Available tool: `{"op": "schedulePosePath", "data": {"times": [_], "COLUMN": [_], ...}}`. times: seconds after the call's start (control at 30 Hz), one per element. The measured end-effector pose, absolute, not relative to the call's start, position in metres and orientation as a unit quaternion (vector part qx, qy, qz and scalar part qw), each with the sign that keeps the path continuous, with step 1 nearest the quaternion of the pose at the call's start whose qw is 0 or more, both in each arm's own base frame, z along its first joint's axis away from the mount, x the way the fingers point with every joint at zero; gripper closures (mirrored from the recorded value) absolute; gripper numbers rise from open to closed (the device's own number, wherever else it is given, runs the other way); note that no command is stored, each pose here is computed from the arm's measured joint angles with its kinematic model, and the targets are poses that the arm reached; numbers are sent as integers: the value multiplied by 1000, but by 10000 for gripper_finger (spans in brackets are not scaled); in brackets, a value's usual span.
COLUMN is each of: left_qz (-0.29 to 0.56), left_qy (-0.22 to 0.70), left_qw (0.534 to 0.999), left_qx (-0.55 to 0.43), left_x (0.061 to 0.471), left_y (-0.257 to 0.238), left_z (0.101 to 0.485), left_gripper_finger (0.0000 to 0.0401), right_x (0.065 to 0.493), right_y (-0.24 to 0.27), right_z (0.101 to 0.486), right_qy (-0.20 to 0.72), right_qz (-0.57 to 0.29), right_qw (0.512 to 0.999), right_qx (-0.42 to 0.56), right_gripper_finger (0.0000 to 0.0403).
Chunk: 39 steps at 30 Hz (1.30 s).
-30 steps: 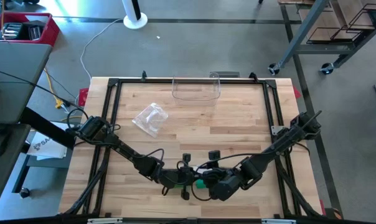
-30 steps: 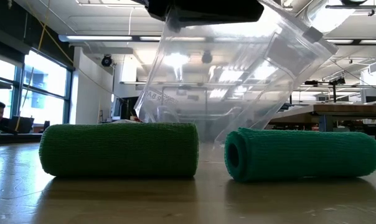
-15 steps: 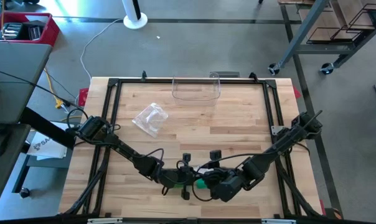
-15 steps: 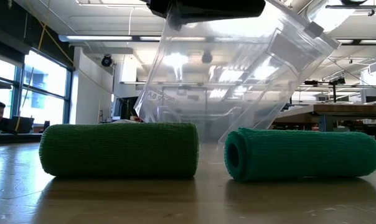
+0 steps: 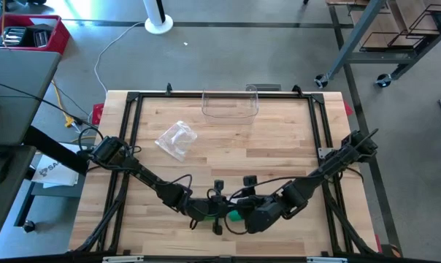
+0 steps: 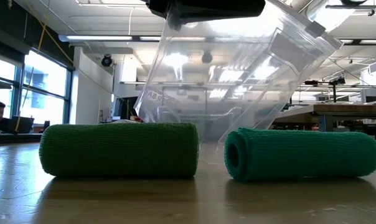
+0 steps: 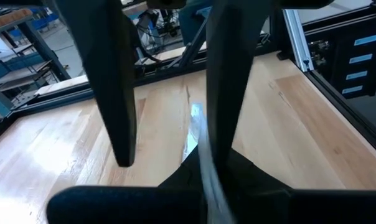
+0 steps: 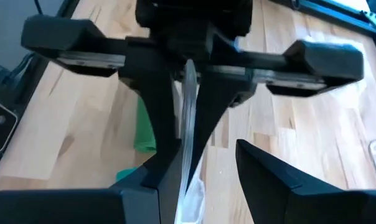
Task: Roll bandage
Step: Open the right transparent zip bag
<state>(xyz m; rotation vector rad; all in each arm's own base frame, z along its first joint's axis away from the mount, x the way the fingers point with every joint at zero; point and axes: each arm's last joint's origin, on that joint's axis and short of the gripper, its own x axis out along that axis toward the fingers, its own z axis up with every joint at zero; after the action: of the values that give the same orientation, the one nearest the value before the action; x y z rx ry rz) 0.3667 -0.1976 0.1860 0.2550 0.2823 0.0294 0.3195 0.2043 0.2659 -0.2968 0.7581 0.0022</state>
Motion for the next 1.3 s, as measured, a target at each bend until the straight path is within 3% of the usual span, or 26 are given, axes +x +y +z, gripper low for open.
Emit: {"op": "schedulePosePath", "data": {"times": [1.3], "left_qz": [10], "left_qy": [132], "left_qw": [982], "left_qx": [135], "left_x": [366], "left_y": [-200], "left_z": [187], "left_gripper_finger": [398], "right_x": [326], "right_y": [200], "right_z": [258], "right_qy": [379], "right_qz": [-2], "right_qw": [913], "right_qx": [-154], "right_gripper_finger": [261]}}
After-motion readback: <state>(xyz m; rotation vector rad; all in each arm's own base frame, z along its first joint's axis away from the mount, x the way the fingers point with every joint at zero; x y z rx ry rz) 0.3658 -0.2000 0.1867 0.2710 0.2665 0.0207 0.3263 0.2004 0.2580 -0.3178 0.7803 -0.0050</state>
